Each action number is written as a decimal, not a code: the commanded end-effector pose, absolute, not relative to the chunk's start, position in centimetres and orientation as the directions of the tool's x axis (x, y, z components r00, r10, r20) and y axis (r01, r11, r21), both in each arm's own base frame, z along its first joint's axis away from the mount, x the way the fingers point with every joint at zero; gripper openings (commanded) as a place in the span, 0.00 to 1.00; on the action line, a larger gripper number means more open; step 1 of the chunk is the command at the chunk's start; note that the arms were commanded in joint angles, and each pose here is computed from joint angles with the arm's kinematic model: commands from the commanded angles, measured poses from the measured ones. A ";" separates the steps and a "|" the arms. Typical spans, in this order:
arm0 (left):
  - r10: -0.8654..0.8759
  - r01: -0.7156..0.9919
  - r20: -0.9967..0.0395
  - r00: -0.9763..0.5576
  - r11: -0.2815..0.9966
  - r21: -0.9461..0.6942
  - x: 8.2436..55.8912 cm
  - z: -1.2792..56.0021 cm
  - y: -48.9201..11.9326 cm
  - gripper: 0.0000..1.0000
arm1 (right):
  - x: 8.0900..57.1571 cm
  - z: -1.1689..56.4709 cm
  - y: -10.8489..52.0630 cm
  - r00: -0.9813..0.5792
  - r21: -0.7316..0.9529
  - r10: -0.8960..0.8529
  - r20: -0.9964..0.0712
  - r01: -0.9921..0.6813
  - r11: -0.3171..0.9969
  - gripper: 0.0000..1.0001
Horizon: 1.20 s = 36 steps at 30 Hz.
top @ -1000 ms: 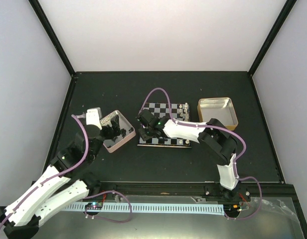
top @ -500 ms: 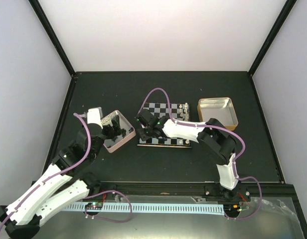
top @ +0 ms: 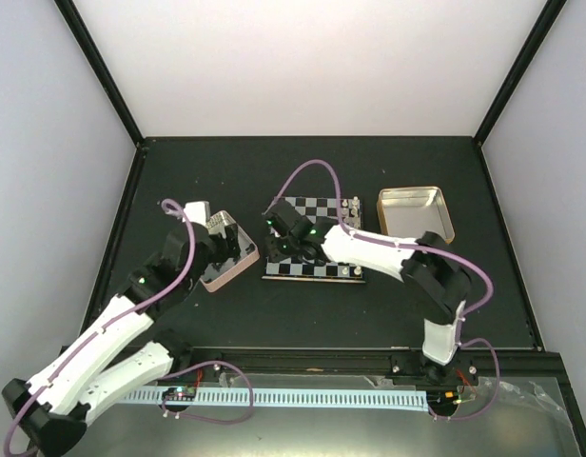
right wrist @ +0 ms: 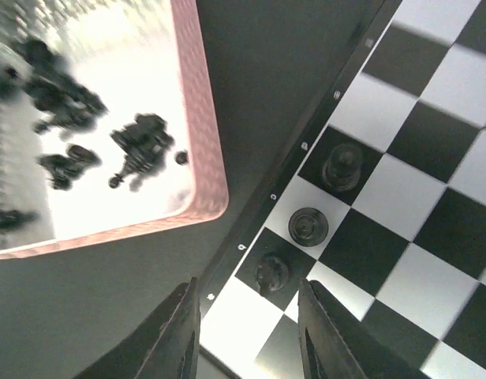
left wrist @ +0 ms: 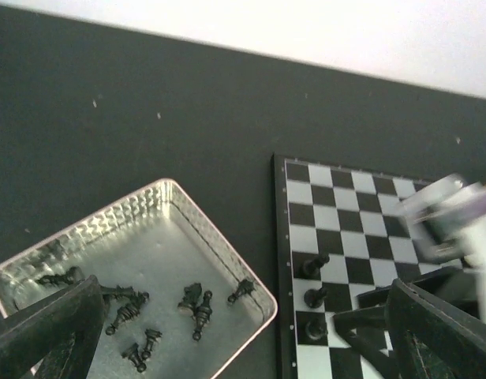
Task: Set up the chess pieces on the board
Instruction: Place the chess piece on the chessboard, then pick up the chess piece from the storage box.
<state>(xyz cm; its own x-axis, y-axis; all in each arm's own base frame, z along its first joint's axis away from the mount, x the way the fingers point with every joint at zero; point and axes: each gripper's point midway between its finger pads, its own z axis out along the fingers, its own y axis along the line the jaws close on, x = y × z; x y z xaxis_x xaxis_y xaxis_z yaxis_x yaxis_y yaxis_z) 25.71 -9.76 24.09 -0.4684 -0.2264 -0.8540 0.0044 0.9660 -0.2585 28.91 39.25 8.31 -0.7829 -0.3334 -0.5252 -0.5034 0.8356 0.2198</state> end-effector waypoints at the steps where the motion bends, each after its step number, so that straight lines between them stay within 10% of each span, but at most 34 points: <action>1: -0.223 0.050 -0.771 -0.597 0.948 -0.313 26.6 21.4 -11.5 0.99 | 29.3 14.1 38.1 -0.760 0.297 -0.195 -0.620 -0.458 0.838 0.35; 14: -0.234 -0.098 -0.385 -0.893 0.935 -0.341 31.0 11.0 -12.0 0.46 | 28.2 14.8 32.1 -0.773 0.364 -0.067 -0.630 -0.371 0.854 0.34; 36: -0.158 -0.134 -0.152 -0.976 0.978 -0.160 31.7 3.3 -9.4 0.44 | 27.2 13.5 30.2 -0.786 0.363 -0.068 -0.614 -0.358 0.860 0.30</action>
